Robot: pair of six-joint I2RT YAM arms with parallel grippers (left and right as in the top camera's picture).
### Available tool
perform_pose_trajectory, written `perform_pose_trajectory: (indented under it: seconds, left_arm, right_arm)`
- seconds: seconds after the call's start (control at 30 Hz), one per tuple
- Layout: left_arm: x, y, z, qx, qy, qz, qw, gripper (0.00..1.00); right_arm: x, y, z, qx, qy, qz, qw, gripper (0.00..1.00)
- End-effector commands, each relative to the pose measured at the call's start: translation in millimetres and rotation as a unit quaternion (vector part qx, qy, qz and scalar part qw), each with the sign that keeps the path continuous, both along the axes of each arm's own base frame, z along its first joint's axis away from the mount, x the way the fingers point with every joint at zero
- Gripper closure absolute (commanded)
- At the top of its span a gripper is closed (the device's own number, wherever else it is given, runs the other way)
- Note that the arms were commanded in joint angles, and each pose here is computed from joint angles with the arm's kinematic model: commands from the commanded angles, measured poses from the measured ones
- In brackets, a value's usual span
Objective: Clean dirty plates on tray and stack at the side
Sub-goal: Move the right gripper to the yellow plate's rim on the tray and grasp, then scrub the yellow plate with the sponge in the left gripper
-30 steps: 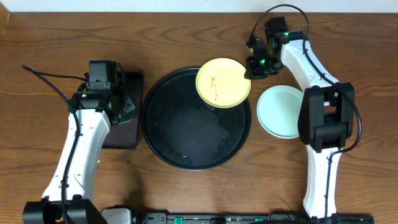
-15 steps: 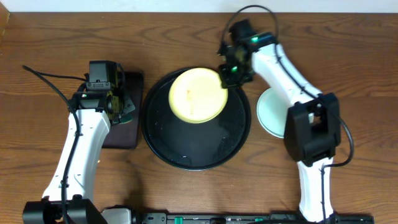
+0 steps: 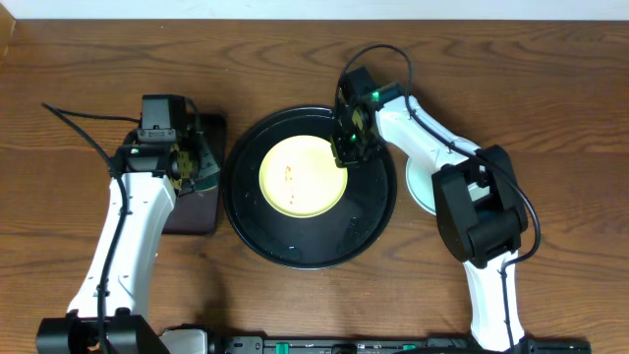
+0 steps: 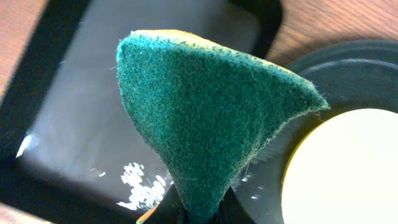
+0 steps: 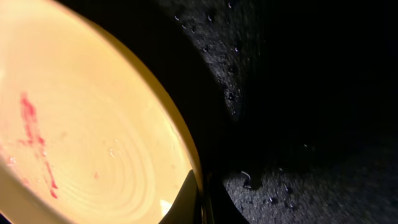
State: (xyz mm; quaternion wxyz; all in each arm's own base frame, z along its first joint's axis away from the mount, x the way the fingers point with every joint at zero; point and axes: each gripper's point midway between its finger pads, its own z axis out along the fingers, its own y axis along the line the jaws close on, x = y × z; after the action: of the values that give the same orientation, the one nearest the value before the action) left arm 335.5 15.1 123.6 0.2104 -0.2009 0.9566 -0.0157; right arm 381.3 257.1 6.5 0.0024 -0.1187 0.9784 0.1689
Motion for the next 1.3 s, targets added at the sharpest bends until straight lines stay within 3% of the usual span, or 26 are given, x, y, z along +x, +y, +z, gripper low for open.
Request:
perform_pose_trajectory:
  seconds: [0.0, 0.3, 0.6, 0.8, 1.03, 1.27]
  left_arm:
    - [8.4, -27.0, 7.0, -0.022, -0.016, -0.051, 0.998, 0.93]
    - [17.9, -87.5, 6.3, -0.027, -0.037, -0.13, 0.99, 0.93]
    - [13.5, -136.4, -50.0, -0.026, 0.029, -0.181, 0.983, 0.93]
    - [12.1, -141.9, -84.4, -0.033, 0.068, -0.14, 0.987, 0.93]
    - [8.7, -145.1, -104.2, -0.033, 0.092, -0.144, 0.985, 0.93]
    - [-3.5, -181.2, -100.5, -0.085, 0.094, -0.26, 0.957, 0.93]
  right_arm:
    - [-5.6, -6.1, -12.2, -0.014, 0.012, -0.028, 0.999, 0.99]
    - [-6.0, -6.7, -14.3, -0.015, 0.011, -0.028, 0.999, 0.99]
    - [-5.7, -6.3, -14.3, -0.015, 0.01, -0.028, 0.999, 0.99]
    - [-5.7, -6.3, -14.3, -0.015, 0.01, -0.028, 0.999, 0.99]
    - [-5.7, -6.4, -14.3, -0.015, 0.01, -0.028, 0.999, 0.99]
    - [-5.8, -6.1, -14.3, -0.015, 0.01, -0.027, 0.999, 0.99]
